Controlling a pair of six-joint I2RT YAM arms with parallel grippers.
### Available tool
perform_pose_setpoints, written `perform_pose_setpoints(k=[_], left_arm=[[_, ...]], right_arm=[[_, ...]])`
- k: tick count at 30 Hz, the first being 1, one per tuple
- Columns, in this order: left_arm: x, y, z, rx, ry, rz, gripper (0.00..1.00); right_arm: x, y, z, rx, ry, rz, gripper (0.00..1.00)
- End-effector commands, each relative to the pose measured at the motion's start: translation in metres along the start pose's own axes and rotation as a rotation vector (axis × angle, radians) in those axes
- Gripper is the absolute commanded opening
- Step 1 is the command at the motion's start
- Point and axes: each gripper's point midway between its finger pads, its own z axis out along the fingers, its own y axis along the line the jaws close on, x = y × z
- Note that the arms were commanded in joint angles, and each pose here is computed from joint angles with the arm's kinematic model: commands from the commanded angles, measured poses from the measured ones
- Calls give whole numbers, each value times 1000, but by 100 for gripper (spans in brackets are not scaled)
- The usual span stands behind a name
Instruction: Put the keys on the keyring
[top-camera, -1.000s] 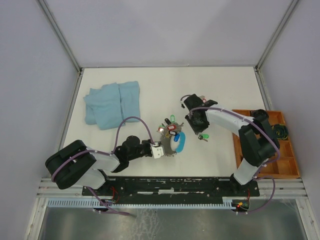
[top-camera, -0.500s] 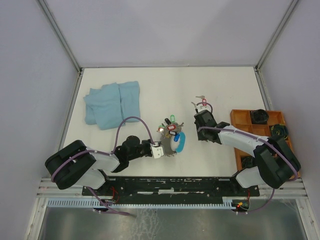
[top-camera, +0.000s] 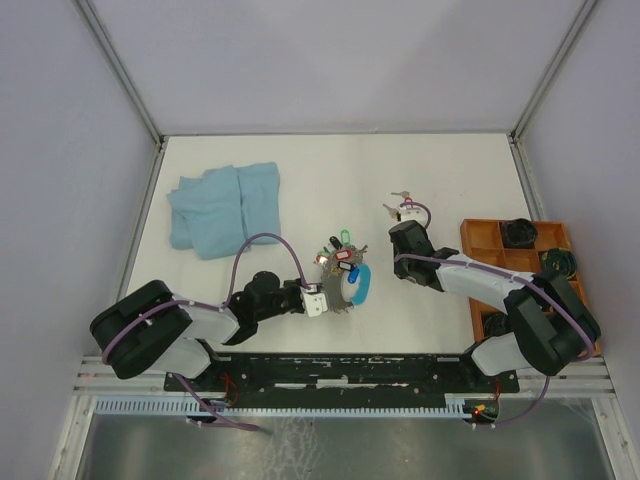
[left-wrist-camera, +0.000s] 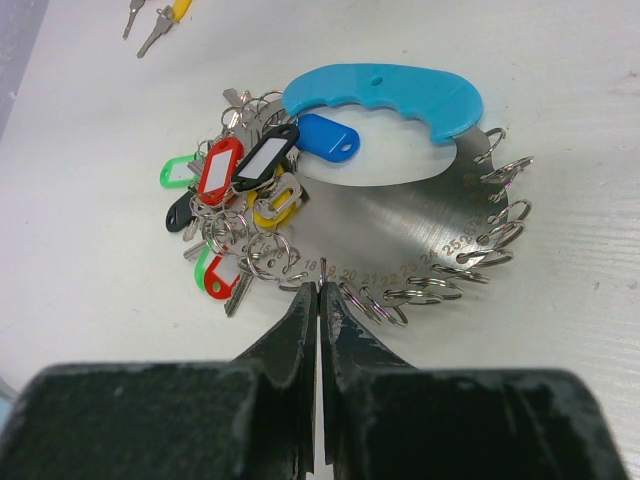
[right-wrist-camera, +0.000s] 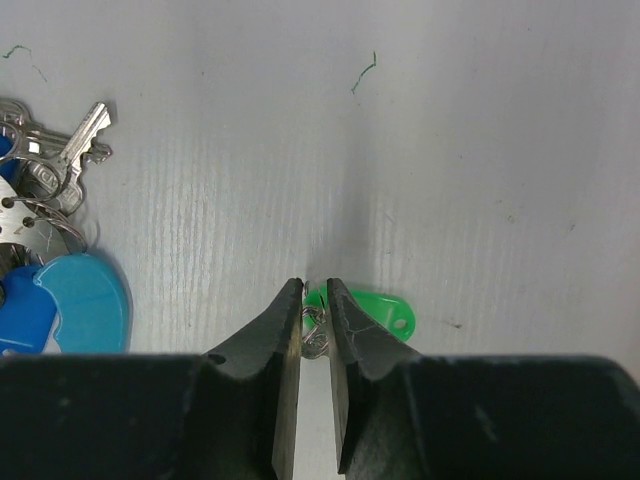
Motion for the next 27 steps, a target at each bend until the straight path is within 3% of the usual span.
perform_pose_setpoints(k=[1,16,27], left_arm=[[-26,13,5,-27,-90,26,3],[-26,13,5,-24,-92,23,3],[-26,12,5,-23,-91,22,3]], right_arm=[[-8,1,0,16,-29,36,23],[6,0,-2,11,12,41,18],[-3,5,-25,-26,82,-34,1]])
